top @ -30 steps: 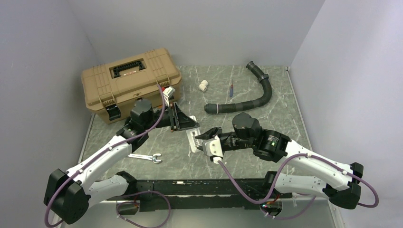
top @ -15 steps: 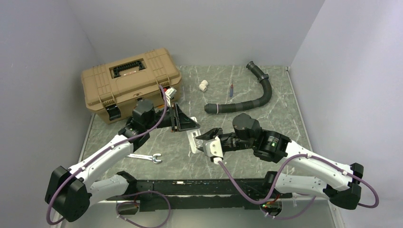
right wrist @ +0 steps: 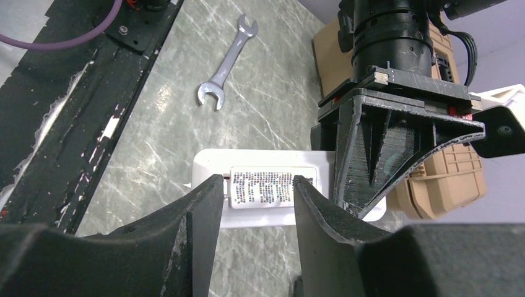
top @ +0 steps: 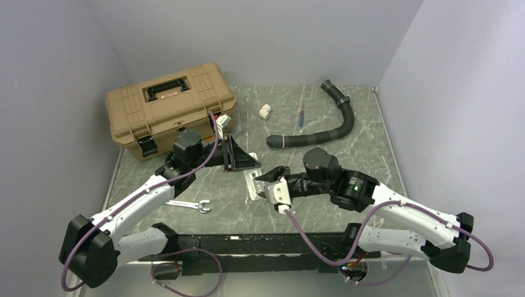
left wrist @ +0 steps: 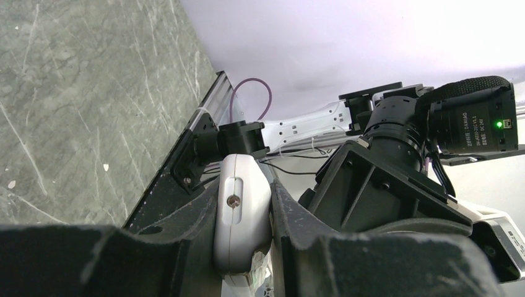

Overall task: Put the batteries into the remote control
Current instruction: Remove the battery cover from the remote control.

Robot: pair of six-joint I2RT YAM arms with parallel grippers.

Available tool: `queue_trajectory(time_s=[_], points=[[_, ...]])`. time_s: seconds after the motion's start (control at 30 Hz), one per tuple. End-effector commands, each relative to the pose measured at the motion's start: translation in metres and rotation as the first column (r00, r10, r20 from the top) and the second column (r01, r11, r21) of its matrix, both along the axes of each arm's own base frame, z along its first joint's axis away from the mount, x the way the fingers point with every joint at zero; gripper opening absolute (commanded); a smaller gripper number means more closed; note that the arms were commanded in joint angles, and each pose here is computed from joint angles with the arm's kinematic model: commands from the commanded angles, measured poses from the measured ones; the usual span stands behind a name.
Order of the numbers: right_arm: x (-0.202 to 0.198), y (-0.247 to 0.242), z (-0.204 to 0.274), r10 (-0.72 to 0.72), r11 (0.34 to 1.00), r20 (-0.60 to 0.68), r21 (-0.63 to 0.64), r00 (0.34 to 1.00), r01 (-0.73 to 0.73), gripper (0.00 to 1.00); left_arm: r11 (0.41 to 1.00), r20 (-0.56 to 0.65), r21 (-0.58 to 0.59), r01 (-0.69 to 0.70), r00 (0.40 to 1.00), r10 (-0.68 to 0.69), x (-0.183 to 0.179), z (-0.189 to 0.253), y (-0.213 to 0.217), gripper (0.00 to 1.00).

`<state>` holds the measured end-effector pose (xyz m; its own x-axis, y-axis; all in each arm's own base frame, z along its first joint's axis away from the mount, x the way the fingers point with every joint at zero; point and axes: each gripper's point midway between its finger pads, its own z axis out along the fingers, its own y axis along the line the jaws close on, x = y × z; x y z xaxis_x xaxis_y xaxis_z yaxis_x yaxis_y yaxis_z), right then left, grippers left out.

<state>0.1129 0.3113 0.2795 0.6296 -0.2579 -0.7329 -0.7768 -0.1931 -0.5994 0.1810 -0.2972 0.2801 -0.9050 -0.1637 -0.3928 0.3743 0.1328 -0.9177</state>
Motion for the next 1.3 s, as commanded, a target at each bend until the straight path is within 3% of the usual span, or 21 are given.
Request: queue_trajectory(time_s=[0.0, 1.27], points=[[-0.002, 0.002, 0.012, 0.013, 0.999, 0.011, 0.046, 1.000, -0.014, 0.48, 0.999, 0.029, -0.030, 0.034, 0.999, -0.033, -0.007, 0.009, -0.001, 0.00], [-0.009, 0.000, 0.007, 0.041, 0.999, -0.023, 0.033, 0.999, -0.040, 0.52, 0.999, 0.013, -0.038, 0.038, 0.999, -0.037, -0.007, 0.005, -0.002, 0.00]])
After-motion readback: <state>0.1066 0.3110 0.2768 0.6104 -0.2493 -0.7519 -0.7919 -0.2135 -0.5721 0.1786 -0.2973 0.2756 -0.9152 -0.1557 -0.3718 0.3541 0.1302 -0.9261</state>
